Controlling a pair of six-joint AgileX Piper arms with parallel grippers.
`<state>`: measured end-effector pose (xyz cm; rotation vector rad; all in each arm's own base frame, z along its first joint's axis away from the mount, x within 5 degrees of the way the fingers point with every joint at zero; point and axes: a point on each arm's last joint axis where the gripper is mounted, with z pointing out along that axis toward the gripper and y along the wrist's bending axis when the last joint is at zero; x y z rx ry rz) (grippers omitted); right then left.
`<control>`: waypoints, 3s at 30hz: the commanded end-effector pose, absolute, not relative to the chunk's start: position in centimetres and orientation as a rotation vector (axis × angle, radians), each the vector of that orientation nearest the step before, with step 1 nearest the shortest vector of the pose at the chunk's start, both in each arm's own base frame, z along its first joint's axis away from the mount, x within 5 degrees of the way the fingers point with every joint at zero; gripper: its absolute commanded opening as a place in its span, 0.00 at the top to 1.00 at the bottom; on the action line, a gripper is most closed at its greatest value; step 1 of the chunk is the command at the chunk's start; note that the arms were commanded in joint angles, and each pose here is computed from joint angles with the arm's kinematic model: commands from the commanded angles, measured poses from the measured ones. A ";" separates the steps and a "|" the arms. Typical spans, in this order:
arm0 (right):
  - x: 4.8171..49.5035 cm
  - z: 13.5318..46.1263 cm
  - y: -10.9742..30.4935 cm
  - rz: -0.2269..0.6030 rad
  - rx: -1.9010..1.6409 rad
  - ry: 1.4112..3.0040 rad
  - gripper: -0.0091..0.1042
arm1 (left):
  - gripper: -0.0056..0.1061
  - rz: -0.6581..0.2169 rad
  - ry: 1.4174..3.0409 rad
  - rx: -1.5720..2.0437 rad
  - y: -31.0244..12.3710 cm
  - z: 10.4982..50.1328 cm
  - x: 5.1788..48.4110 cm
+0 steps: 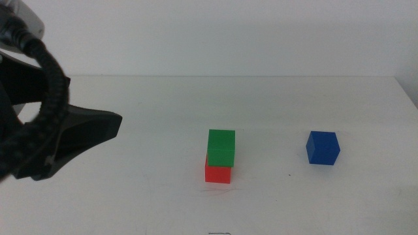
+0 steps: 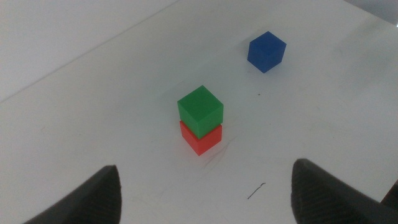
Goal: Stack red cubes first, then green, then blue cubes in a specific spot.
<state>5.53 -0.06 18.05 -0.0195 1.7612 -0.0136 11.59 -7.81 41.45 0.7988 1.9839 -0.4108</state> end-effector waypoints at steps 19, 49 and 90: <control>7.8 31.2 0.5 0.111 0.056 2.077 0.13 | 0.11 -0.436 1.901 0.753 -7.9 42.8 11.5; 33.3 31.5 6.1 0.171 0.037 2.763 0.13 | 0.11 -0.436 1.901 0.753 -7.9 42.8 11.5; 41.4 21.5 8.5 0.055 0.136 2.920 0.65 | 0.11 -0.436 1.901 0.753 -7.9 42.8 11.5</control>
